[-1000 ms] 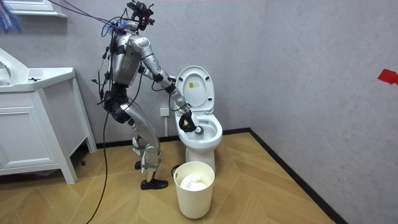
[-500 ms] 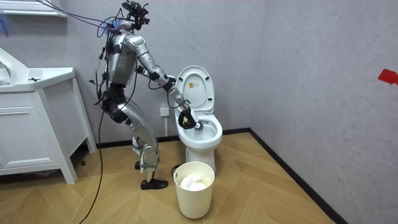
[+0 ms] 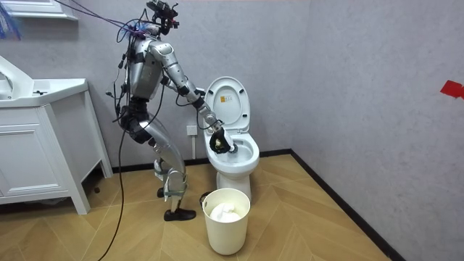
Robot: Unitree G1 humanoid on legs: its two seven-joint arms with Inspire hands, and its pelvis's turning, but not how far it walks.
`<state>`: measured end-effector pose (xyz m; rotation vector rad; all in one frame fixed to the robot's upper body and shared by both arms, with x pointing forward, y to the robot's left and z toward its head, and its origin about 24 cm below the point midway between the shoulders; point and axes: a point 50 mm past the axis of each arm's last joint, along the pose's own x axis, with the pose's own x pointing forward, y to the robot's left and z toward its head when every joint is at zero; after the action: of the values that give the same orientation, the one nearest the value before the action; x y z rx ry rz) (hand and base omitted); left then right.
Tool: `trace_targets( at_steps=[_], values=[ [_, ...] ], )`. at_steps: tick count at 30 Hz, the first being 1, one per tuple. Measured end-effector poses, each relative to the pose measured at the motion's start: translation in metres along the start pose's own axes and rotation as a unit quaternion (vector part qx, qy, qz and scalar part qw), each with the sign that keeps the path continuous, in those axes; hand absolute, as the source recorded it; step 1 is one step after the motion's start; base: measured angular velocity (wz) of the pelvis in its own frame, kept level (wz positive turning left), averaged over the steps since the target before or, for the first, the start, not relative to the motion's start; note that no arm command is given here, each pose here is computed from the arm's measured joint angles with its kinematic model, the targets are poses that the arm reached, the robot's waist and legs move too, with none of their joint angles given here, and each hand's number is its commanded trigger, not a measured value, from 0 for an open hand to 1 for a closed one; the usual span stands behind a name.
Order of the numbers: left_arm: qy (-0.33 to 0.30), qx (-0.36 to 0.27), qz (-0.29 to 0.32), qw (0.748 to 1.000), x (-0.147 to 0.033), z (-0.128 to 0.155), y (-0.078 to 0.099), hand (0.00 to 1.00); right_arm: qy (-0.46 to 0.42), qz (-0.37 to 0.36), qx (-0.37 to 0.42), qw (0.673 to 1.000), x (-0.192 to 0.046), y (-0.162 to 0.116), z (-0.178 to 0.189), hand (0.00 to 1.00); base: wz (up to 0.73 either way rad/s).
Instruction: Brush toilet
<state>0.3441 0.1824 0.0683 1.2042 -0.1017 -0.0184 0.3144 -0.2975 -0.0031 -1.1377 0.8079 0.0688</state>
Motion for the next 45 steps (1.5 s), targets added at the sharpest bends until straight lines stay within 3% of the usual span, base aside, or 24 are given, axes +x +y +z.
trace_targets(
  at_steps=[9, 16, 21, 30, 37, 42, 45],
  values=[
    [-0.003, -0.001, 0.0, 1.0, 0.001, 0.002, 0.0, 0.0, 0.01, -0.022, 0.01, 1.0, -0.001, -0.015, -0.008, 1.0, 0.03],
    [-0.01, -0.003, -0.011, 1.0, 0.006, 0.007, 0.002, 0.0, 0.016, 0.074, -0.011, 0.997, 0.0, 0.007, -0.008, 1.0, 0.0],
    [-0.011, -0.005, -0.021, 1.0, 0.005, 0.007, 0.002, 0.0, 0.055, 0.134, 0.031, 0.989, -0.003, 0.024, -0.034, 1.0, 0.03],
    [0.0, -0.019, -0.045, 0.999, 0.006, 0.003, 0.003, 0.0, 0.07, 0.168, 0.116, 0.976, -0.008, 0.026, -0.062, 1.0, 0.0],
    [0.035, -0.01, -0.08, 0.996, -0.008, -0.019, -0.008, 0.0, 0.14, 0.174, 0.245, 0.943, -0.023, 0.039, -0.116, 1.0, -0.11],
    [0.078, -0.014, -0.098, 0.992, -0.027, -0.043, -0.018, 0.0, 0.181, 0.211, 0.291, 0.915, -0.04, 0.079, -0.151, 1.0, -0.13],
    [0.097, -0.011, -0.115, 0.989, -0.035, -0.052, -0.023, 0.0, 0.184, 0.235, 0.29, 0.909, -0.044, 0.094, -0.154, 1.0, -0.14]
  ],
)
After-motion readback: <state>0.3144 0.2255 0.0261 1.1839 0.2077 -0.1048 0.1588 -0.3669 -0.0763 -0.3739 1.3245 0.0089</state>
